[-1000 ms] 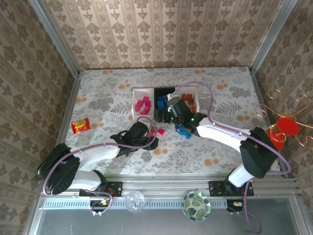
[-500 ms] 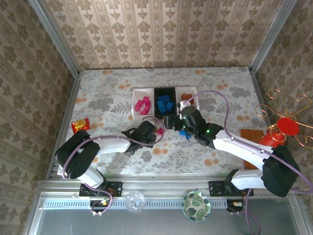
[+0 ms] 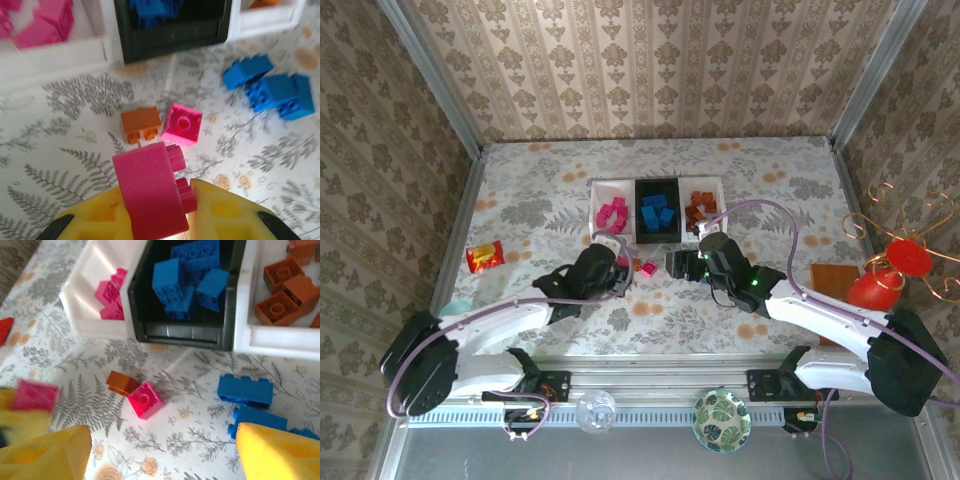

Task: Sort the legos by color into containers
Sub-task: Place the lego in the container.

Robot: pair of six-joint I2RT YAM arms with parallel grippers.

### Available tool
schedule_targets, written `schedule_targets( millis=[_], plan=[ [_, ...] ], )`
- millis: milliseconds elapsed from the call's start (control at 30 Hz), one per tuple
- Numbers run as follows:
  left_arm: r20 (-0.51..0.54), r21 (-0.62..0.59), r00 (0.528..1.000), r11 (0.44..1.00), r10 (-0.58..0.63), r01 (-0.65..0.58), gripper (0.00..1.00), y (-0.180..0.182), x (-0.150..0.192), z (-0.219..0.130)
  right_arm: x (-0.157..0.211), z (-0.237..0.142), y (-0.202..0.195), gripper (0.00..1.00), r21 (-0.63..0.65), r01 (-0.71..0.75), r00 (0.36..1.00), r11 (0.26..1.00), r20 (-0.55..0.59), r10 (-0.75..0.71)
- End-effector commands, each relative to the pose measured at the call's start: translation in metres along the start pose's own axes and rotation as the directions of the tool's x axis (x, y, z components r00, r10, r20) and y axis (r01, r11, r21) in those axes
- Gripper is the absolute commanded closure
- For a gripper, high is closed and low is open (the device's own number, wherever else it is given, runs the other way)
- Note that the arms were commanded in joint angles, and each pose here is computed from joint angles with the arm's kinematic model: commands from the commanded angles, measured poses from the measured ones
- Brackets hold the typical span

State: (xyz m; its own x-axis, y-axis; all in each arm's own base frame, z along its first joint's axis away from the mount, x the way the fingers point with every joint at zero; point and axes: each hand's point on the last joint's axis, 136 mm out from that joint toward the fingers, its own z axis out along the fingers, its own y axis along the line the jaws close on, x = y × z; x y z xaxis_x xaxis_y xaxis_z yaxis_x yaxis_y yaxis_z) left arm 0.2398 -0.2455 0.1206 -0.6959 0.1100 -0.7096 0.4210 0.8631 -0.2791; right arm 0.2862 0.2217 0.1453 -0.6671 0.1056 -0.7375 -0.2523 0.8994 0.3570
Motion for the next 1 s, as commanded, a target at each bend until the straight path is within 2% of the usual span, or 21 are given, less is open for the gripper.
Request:
schedule_targets(
  millis=[0, 100, 233, 400, 533, 567, 733, 867, 967],
  plan=[
    [0.019, -0.026, 0.998, 0.998, -0.062, 0.063, 0.9, 0.016, -0.032, -0.011, 0.005, -0.001, -0.007, 0.22, 0.029, -0.02, 1.0, 0.999, 0.004, 0.02],
    [0.068, -0.028, 0.992, 0.994, -0.107, 0.109, 0.91, 0.031, -0.068, -0.004, 0.01, 0.0, -0.01, 0.22, 0.041, -0.02, 1.0, 0.999, -0.007, 0.021],
    [0.073, -0.065, 0.989, 0.989, -0.127, 0.132, 0.92, 0.051, -0.103, 0.028, 0.015, 0.0, -0.014, 0.22, 0.053, -0.018, 1.0, 0.998, -0.021, 0.019],
    [0.051, -0.136, 0.991, 0.982, -0.123, 0.129, 0.94, 0.079, -0.127, 0.067, 0.02, -0.002, -0.019, 0.22, 0.072, -0.011, 0.999, 0.997, -0.036, 0.013],
    [0.018, -0.177, 0.99, 0.974, -0.141, 0.142, 0.91, 0.098, -0.131, 0.09, 0.023, -0.006, -0.021, 0.22, 0.071, -0.012, 0.999, 0.997, -0.041, 0.015],
    [0.011, -0.185, 0.989, 0.972, -0.147, 0.147, 0.88, 0.102, -0.132, 0.094, 0.024, -0.007, -0.021, 0.22, 0.069, -0.013, 0.999, 0.998, -0.042, 0.016],
    [0.031, -0.171, 0.989, 0.974, -0.144, 0.147, 0.56, 0.1, -0.147, 0.092, 0.024, -0.009, -0.021, 0.2, 0.064, -0.009, 0.999, 0.998, -0.045, 0.012],
    [0.093, -0.113, 0.985, 0.982, -0.143, 0.153, 0.34, 0.083, -0.163, 0.065, 0.025, -0.008, -0.021, 0.2, 0.068, -0.005, 0.999, 0.998, -0.047, 0.008],
    [0.139, -0.056, 0.982, 0.989, -0.131, 0.139, 0.24, 0.062, -0.167, 0.038, 0.027, -0.005, -0.02, 0.19, 0.065, 0.004, 0.998, 0.998, -0.059, -0.001]
  ],
)
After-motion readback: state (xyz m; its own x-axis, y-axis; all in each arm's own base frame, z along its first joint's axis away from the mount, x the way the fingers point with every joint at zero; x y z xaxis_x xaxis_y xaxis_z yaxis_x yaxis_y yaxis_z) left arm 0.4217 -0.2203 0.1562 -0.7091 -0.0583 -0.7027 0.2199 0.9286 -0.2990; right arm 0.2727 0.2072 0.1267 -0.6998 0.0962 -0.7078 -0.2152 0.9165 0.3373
